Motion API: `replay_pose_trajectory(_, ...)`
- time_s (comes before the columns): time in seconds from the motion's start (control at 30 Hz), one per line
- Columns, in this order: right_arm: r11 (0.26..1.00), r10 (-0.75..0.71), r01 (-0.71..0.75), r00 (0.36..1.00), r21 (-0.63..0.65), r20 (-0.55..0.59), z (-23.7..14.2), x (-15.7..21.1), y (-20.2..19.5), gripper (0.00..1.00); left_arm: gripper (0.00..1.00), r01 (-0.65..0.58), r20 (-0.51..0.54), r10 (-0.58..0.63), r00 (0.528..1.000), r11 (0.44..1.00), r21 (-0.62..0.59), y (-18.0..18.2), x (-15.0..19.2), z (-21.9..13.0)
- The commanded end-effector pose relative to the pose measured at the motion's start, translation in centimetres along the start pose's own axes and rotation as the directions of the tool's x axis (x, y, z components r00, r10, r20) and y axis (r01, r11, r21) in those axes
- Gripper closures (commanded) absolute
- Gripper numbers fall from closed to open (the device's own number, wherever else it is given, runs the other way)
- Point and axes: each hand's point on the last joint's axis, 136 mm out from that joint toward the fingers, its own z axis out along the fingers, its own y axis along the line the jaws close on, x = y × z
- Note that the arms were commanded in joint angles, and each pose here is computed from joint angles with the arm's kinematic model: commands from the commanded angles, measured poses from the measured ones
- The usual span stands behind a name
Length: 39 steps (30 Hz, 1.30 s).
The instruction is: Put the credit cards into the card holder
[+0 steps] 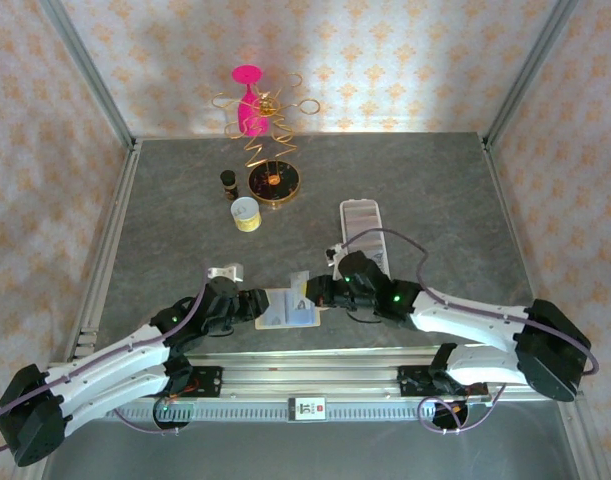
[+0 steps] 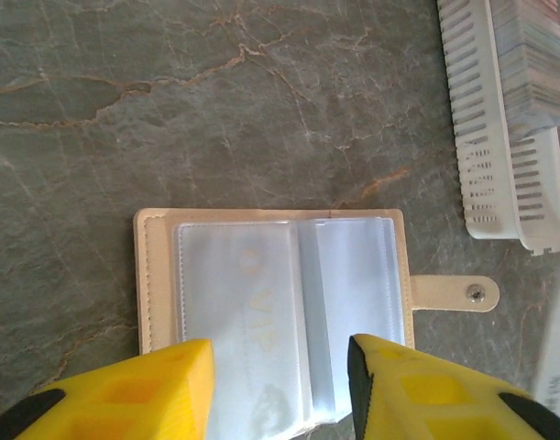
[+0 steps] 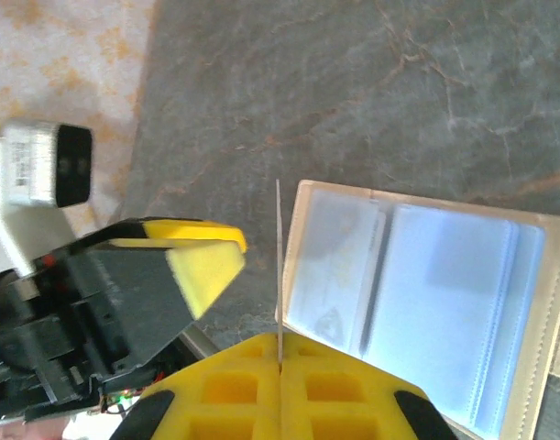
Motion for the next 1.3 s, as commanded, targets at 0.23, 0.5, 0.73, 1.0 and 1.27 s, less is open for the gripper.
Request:
replay_pose_trajectory(0.23, 0.991, 0.133, -0.132, 0.990, -0.016, 0.048, 3.8, 0.8, -1.1, 1.00, 0.52, 0.007, 0.001, -0.007, 1.000, 1.000, 0.013, 0.2, 0.3, 0.2)
replay_pose_trajectory(0.5, 0.991, 0.120, -0.123, 0.992, 0.046, 0.049, 5.2, 1.1, -2.6, 1.00, 0.56, -0.001, -0.032, 0.000, 0.999, 1.000, -0.019, 1.2, 1.4, 1.0)
replay_pose_trajectory(0.73, 0.990, 0.127, -0.128, 0.992, 0.058, 0.023, 6.2, 2.1, -3.3, 1.00, 0.60, -0.011, -0.047, 0.009, 0.999, 1.000, -0.028, 1.5, 1.7, 1.4)
replay_pose_trajectory(1.0, 0.990, 0.119, -0.121, 0.992, 0.076, 0.029, 6.0, 2.2, -3.6, 1.00, 0.60, -0.020, -0.077, 0.016, 0.997, 0.998, -0.052, 2.4, 2.6, 1.9)
replay_pose_trajectory(1.27, 0.989, 0.108, -0.111, 0.993, 0.098, 0.039, 5.7, 2.1, -4.0, 1.00, 0.61, -0.021, -0.077, 0.015, 0.997, 0.998, -0.068, 3.1, 2.9, 2.1)
